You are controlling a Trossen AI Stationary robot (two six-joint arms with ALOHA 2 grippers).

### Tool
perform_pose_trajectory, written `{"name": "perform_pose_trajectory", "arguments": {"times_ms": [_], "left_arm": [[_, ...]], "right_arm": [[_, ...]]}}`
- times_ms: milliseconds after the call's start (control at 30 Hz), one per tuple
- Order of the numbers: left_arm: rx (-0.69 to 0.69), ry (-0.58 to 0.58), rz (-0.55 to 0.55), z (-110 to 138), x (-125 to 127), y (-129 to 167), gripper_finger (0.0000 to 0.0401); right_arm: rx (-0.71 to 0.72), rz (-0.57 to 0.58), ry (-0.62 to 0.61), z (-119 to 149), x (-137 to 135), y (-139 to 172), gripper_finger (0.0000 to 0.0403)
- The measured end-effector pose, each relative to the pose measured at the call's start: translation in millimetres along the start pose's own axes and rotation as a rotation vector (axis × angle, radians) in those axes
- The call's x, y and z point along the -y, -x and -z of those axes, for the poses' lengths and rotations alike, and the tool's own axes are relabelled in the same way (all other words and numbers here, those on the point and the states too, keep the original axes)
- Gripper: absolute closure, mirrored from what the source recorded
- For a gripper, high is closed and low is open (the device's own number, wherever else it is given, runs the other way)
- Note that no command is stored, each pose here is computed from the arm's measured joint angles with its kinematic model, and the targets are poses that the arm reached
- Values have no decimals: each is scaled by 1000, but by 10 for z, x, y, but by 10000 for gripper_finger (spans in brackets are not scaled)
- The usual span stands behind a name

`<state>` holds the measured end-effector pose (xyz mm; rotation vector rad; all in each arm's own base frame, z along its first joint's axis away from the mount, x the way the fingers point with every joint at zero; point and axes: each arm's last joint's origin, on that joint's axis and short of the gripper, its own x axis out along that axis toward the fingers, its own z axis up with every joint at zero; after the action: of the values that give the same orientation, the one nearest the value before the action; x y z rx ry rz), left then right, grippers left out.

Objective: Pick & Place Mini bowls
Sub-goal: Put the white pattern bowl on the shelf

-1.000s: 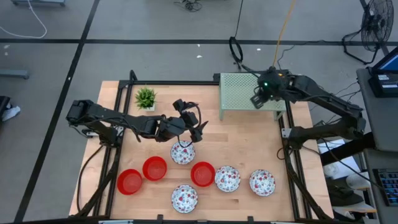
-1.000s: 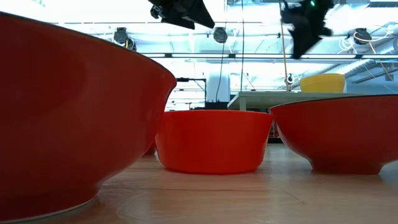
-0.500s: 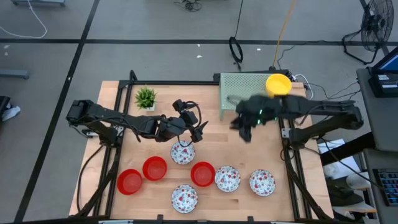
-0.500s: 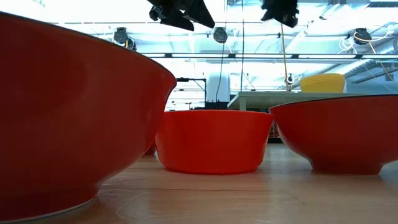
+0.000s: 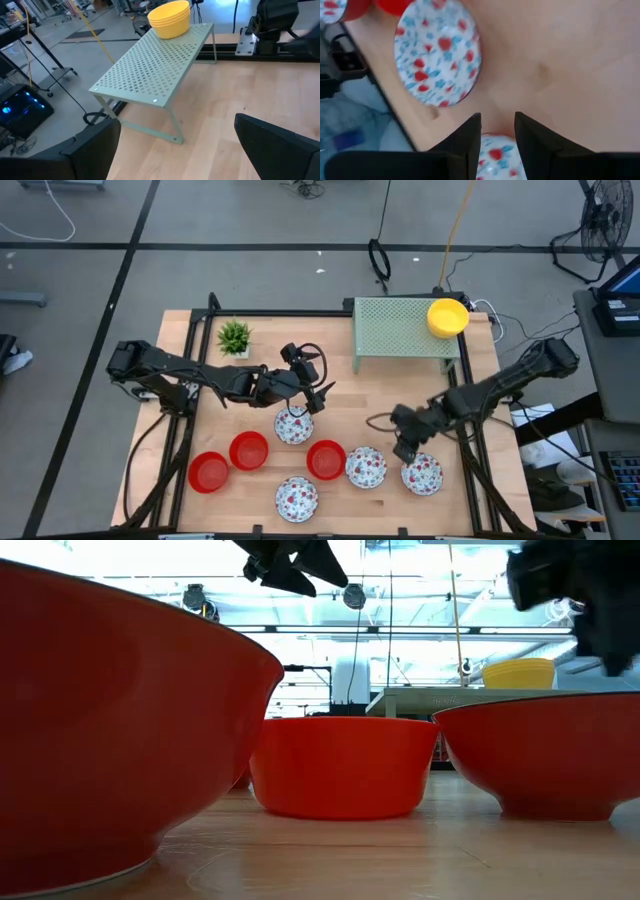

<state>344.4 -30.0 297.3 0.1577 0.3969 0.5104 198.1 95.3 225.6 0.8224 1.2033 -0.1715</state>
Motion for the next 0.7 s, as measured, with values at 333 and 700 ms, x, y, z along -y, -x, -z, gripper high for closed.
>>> {"name": "perform_pose_trajectory", "arguments": {"times_ms": [333,700], "left_arm": [[-25,-19,2,28,0,0,6],[-104,-21,-2,118,-5,6,6]], "right_arm": [[-2,-203,-55,241,-146,-171,295],[56,-317,-64,411,-295,-168,295]]}}
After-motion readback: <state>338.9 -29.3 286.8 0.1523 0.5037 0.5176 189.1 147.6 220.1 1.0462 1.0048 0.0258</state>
